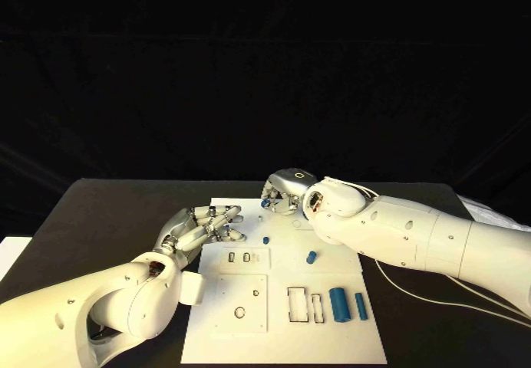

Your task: Assemble the parts on the task board

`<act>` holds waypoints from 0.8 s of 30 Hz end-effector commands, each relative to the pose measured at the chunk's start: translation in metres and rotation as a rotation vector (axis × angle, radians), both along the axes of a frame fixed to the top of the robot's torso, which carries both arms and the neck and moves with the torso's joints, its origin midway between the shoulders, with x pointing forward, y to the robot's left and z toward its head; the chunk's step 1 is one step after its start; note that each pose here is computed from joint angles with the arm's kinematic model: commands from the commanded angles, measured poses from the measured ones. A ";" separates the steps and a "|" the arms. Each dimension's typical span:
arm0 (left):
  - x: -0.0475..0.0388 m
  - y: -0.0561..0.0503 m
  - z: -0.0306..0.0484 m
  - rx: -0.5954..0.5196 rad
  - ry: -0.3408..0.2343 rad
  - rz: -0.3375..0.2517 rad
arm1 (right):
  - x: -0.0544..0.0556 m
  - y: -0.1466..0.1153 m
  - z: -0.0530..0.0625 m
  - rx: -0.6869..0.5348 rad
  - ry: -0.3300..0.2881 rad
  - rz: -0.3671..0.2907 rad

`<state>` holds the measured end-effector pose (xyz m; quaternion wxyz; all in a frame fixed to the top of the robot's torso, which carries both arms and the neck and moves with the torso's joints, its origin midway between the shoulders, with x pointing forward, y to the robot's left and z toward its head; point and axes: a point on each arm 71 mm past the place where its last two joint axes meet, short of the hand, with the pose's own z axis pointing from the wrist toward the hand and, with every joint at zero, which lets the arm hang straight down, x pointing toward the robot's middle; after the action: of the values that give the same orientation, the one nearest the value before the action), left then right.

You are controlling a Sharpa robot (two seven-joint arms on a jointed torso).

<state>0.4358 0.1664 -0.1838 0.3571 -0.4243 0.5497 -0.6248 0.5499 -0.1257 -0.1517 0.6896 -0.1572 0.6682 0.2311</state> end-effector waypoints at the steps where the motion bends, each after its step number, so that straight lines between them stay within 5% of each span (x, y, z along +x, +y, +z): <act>1: -0.0010 -0.002 0.0015 -0.012 -0.002 -0.023 | 0.002 0.000 -0.002 -0.025 0.005 -0.017; 24: -0.0008 -0.002 0.0009 -0.012 0.004 -0.030 | 0.005 0.006 -0.007 -0.052 0.007 -0.060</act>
<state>0.4357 0.1664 -0.1843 0.3529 -0.4247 0.5526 -0.6243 0.5551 -0.1203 -0.1566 0.6917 -0.1510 0.6755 0.2060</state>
